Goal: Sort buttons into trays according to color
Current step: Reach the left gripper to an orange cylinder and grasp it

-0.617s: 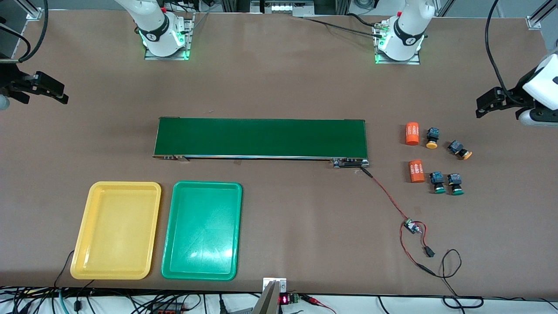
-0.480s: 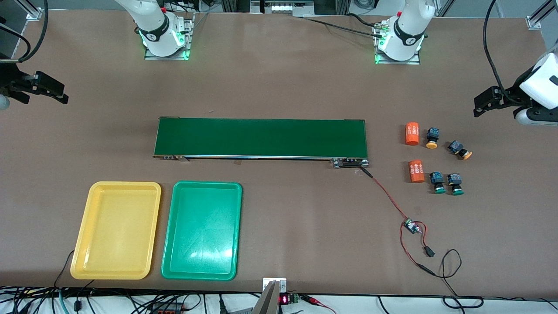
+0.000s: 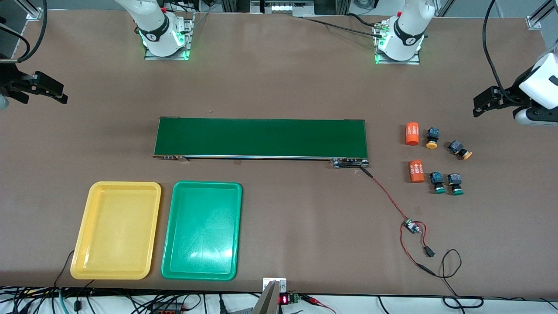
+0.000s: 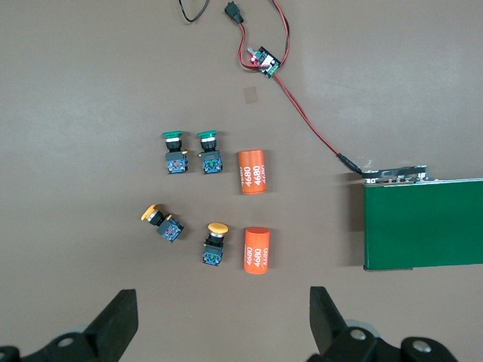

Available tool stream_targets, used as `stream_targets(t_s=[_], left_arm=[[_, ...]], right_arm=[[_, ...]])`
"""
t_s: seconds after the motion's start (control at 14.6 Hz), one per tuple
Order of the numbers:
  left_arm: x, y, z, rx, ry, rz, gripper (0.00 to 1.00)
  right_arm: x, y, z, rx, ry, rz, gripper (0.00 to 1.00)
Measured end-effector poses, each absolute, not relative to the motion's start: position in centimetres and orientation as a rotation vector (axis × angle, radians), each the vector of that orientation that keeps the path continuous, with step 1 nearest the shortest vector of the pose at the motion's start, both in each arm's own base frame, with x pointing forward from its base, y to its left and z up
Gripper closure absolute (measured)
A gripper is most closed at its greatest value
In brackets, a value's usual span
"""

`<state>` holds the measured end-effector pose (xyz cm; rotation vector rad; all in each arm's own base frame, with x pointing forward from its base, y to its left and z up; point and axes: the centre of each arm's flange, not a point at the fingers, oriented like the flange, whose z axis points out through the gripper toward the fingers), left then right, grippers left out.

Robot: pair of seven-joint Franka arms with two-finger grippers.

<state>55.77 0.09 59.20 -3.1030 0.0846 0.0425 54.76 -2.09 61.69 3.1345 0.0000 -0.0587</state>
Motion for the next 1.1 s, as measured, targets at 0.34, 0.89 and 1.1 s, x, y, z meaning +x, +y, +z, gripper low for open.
stream_targets(t_s=[0.34,0.89,1.1], left_arm=[[57.1,0.3,55.1,-3.097,0.077,0.204,0.0],[63.8,0.4,39.8,-3.09,0.087,0.233,0.0],[64.0,0.4,33.9,-3.094,0.095,0.164,0.0]], right_arm=[[54.8,-2.2,61.7,3.134,-0.003,-0.058,0.0],[54.7,-2.3,61.7,3.135,-0.008,-0.058,0.0],[54.7,-2.3,61.7,3.135,-0.008,-0.058,0.0]])
